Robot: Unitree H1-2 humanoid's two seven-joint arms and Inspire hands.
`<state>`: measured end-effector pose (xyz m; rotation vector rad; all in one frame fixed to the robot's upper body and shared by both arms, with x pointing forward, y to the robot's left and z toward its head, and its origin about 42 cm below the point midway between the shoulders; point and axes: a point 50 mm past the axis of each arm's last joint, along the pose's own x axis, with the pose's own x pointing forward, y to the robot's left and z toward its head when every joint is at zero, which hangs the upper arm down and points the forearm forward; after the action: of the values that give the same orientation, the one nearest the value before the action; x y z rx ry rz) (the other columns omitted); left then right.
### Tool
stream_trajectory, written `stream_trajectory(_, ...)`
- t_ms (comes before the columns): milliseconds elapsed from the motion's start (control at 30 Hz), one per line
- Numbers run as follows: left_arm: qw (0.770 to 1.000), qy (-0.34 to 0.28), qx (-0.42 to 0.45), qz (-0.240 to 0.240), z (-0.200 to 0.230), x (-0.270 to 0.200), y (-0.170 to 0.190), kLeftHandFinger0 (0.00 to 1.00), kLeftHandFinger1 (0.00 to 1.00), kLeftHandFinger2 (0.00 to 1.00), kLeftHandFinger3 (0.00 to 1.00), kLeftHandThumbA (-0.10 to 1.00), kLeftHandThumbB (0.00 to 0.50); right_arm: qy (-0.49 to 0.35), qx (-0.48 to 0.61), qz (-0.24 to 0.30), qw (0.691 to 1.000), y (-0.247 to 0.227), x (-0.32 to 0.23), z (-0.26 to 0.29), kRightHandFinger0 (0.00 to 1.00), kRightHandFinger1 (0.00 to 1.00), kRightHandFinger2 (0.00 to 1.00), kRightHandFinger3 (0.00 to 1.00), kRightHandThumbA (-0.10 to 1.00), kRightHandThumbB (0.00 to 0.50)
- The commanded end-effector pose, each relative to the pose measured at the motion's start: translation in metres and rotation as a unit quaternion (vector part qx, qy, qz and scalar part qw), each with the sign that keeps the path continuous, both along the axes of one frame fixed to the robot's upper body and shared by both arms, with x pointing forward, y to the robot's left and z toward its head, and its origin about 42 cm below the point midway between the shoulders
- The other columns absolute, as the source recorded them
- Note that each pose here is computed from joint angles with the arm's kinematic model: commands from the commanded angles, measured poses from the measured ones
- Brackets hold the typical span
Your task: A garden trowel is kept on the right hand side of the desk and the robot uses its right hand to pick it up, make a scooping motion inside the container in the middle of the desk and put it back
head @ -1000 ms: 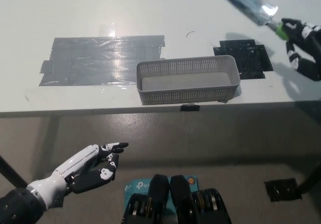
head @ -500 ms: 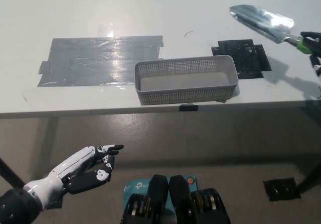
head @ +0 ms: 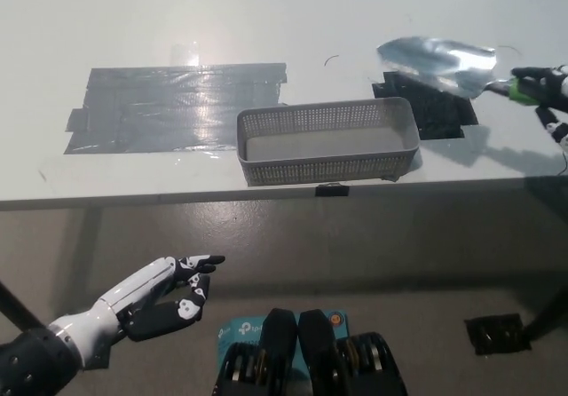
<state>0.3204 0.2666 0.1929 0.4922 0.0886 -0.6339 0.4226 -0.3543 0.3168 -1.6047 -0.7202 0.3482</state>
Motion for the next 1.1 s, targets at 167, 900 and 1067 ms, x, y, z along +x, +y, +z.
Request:
stream_trajectory(167, 0.999, -0.037, 0.028, -0.019, 0.020, 0.006, 0.004, 1.00, 1.00, 1.00, 1.00, 0.78, 0.117, -0.061, -0.032, 0.042, 0.997, -0.002, -0.010, 0.025, 0.00, 0.10, 0.49, 0.42, -0.10, 0.205)
stream_trajectory(900, 0.998, -0.044, 0.040, -0.030, 0.028, 0.007, -0.003, 1.00, 1.00, 1.00, 1.00, 0.86, 0.132, -0.080, -0.158, -0.012, 0.984, -0.029, 0.040, 0.068, 0.00, 0.20, 0.60, 0.23, -0.10, 0.075)
stream_trajectory(1067, 0.998, -0.045, 0.032, -0.031, 0.028, 0.007, -0.004, 1.00, 1.00, 1.00, 1.00, 0.83, 0.117, -0.139, -0.151, 0.059, 0.977, 0.005, 0.042, 0.082, 0.00, 0.00, 0.20, 0.40, -0.10, 0.144)
